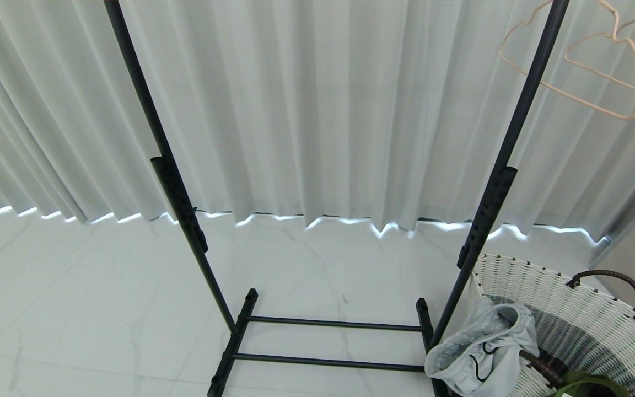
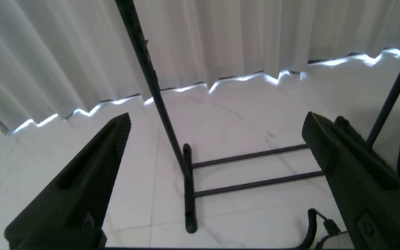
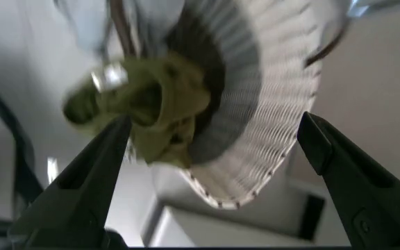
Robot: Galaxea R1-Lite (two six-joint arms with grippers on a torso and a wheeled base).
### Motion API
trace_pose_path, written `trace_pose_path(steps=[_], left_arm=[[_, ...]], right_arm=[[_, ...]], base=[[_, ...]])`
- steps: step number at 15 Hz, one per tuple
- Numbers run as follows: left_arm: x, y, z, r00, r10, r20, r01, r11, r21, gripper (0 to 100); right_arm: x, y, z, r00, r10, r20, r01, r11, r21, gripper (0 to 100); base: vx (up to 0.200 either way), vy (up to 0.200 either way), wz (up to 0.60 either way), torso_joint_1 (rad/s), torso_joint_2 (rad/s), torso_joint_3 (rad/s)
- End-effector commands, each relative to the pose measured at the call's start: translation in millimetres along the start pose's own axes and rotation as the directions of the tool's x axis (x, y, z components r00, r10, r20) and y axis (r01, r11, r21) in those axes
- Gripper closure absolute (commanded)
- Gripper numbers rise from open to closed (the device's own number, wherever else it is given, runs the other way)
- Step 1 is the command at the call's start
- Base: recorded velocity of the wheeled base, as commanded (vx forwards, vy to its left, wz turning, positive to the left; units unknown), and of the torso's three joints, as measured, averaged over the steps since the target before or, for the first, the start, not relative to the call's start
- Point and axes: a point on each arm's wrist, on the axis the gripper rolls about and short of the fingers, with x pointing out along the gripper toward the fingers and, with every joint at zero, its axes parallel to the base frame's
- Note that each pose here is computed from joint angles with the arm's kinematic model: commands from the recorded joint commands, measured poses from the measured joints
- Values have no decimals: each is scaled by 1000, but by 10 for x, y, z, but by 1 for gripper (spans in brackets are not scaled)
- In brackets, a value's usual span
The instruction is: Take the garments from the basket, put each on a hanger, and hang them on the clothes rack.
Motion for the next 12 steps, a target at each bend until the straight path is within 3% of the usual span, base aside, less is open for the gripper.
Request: trace_pose_path(steps=[1, 5, 8, 12], left_arm=[[0, 0, 0, 1000, 0, 1, 0, 1000, -1, 0], [0, 0, 0, 1000, 0, 1, 0, 1000, -1, 0], [0, 0, 0, 1000, 0, 1, 0, 1000, -1, 0], [0, 0, 0, 1000, 0, 1, 0, 1000, -1, 0]], right_arm=[[521, 81, -85, 957, 101, -272, -122, 990, -64, 0], [823, 66, -179, 944, 66, -324, -80, 996, -30, 0], [998, -14, -68, 964, 9, -267, -18, 999, -29, 0], [1049, -34, -40, 969, -23, -245, 16, 999, -28, 0]], base=[[0, 0, 0, 0, 0, 0], [0, 0, 0, 0, 0, 0], [0, 0, 0, 0, 0, 0], [0, 0, 0, 0, 0, 0]])
